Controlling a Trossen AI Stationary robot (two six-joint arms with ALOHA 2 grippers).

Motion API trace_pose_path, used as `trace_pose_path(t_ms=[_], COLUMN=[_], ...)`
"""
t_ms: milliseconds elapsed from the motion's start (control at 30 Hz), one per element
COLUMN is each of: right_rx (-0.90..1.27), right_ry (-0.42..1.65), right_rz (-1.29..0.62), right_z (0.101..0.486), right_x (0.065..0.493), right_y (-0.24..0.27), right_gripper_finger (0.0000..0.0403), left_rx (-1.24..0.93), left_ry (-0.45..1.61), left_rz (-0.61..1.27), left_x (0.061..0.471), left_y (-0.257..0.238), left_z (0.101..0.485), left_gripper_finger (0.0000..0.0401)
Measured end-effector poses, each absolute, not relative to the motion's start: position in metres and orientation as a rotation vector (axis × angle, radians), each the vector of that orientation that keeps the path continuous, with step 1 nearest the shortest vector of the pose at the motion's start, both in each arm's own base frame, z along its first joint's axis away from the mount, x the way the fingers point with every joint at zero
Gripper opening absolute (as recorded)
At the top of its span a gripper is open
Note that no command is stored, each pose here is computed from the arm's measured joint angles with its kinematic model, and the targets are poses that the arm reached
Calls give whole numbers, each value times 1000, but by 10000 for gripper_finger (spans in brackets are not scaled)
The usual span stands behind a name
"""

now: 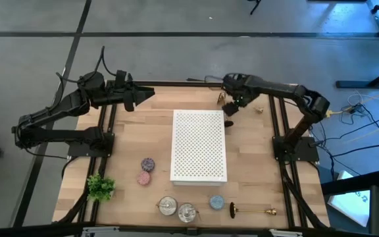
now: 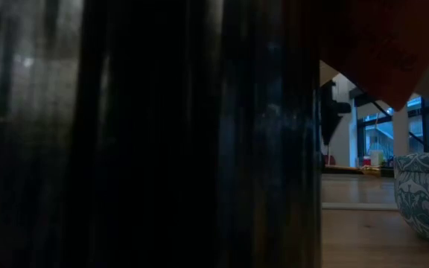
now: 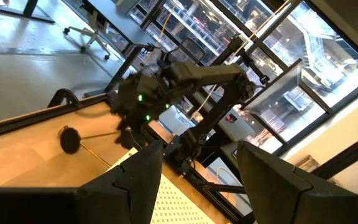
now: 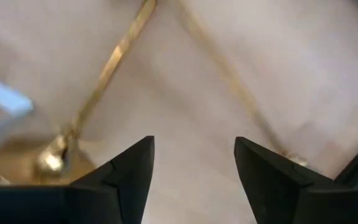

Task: Pick & Place candle stick holders
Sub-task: Put the top right gold candle holder on the shelf

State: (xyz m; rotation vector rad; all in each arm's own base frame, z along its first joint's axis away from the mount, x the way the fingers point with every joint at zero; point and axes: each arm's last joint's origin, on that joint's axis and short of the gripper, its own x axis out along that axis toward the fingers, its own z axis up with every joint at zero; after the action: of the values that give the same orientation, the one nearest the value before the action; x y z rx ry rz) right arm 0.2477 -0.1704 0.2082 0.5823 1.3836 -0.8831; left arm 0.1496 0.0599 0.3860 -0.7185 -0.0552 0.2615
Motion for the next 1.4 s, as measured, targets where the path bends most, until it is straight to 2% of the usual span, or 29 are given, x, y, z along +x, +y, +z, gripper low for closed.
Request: trace_pose_path(t_ms=[133, 300, 600, 700, 800, 1133, 1233, 1400], right_rx=[671, 742, 589, 537, 523, 614, 621, 639], right_ry=[1320, 1366, 1511, 1555, 1613, 1704, 1693, 1654], right_rz=[-920, -892, -633, -541, -526, -600, -602, -626], right_z=[211, 206, 202, 192, 178, 132, 131, 133], right_x=[237, 217, 207, 208, 202, 175, 177, 185], right_y=[-193, -212, -210, -201, -193, -171, -168, -167], right_gripper_finger=[224, 224, 224, 224, 224, 222, 207, 153], left_rx=[-720, -732, -740, -745, -748, -752, -756, -756], left_ry=[-55, -48, -38, -39, -39, -39, -40, -40], left_rz=[259, 237, 209, 209, 208, 208, 208, 208], left_x=[150, 150, 150, 150, 150, 150, 150, 150], left_y=[60, 59, 58, 58, 58, 58, 58, 58], left_z=[386, 386, 386, 386, 386, 386, 386, 386], left_gripper_finger=[203, 203, 203, 203, 203, 203, 203, 203])
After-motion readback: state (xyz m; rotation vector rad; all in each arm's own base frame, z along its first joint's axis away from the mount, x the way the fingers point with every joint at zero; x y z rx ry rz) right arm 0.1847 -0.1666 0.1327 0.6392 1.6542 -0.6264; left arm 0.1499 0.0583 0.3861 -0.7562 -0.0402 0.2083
